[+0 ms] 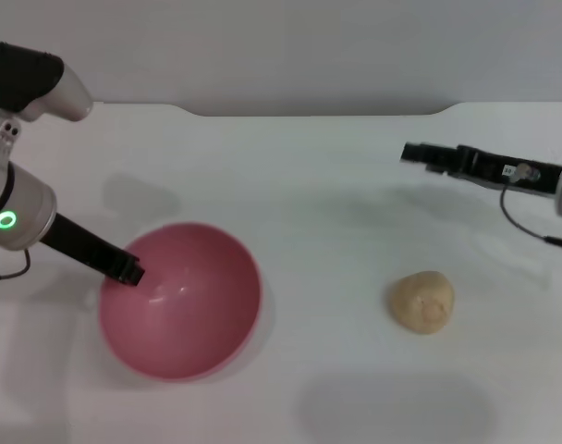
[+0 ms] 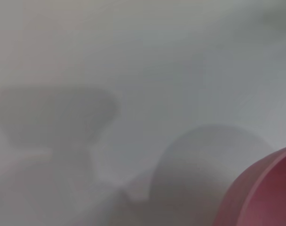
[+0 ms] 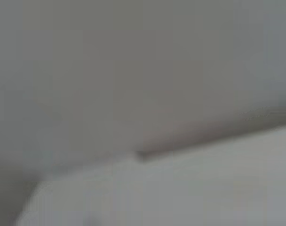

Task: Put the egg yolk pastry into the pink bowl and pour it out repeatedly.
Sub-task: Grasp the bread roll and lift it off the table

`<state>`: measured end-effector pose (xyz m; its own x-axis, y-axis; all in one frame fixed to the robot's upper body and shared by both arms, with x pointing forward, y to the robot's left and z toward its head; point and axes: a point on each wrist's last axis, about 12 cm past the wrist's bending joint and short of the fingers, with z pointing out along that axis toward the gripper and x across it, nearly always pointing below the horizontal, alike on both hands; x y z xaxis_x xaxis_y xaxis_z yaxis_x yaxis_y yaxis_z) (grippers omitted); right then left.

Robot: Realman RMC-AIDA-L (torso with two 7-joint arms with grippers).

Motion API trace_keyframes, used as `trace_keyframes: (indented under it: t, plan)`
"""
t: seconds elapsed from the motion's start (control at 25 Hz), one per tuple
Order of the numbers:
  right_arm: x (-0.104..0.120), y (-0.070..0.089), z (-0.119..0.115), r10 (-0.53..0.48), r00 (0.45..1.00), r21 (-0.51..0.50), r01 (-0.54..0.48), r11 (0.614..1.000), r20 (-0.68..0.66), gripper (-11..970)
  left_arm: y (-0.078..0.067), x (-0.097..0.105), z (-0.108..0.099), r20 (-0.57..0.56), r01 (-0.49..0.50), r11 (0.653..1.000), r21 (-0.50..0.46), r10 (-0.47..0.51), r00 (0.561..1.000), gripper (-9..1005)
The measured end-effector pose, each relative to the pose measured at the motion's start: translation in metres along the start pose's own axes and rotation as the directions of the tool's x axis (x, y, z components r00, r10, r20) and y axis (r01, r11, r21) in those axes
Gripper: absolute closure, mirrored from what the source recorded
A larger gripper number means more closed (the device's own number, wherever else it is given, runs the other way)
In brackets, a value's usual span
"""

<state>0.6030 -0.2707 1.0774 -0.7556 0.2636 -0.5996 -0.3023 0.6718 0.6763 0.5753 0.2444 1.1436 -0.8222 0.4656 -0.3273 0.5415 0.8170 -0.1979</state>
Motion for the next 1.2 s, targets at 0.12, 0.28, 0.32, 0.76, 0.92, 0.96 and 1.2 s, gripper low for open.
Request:
trace_keyframes:
  t: [0.12,0.28,0.32,0.76,0.92,0.96,1.2]
  plan:
    - [-0.02,0.019,-0.01,-0.027,0.974,0.058,0.041,0.998,-0.224,426,0.001,-0.002,0.0,0.009,0.004,1.0,-0.011,-0.004,1.0,997]
    - [-0.036,0.039,-0.023,-0.014,0.876,0.169,0.109,0.98,-0.483,429,0.005,-0.005,-0.002,0.024,0.042,0.997,-0.063,-0.041,0.999,997]
    - [-0.039,0.044,-0.025,-0.012,0.845,0.174,0.124,0.977,-0.535,429,0.006,-0.006,-0.003,0.031,0.053,0.996,-0.074,-0.051,0.998,997]
    - [-0.022,0.041,-0.022,0.059,0.79,0.229,0.105,0.968,-0.611,437,0.005,-0.019,-0.007,0.071,0.044,0.995,-0.089,-0.038,0.997,996]
    - [-0.014,0.034,-0.018,0.083,0.804,0.238,0.075,0.968,-0.589,439,0.005,-0.02,-0.007,0.076,0.042,0.995,-0.09,-0.035,0.997,996]
    - [-0.011,0.033,-0.015,0.091,0.806,0.232,0.059,0.971,-0.585,440,0.005,-0.021,-0.007,0.076,0.041,0.995,-0.09,-0.034,0.997,996]
    - [-0.003,0.029,0.0,0.094,0.833,0.224,0.036,0.974,-0.545,444,0.002,-0.025,-0.008,0.078,0.029,0.995,-0.091,-0.022,0.997,997]
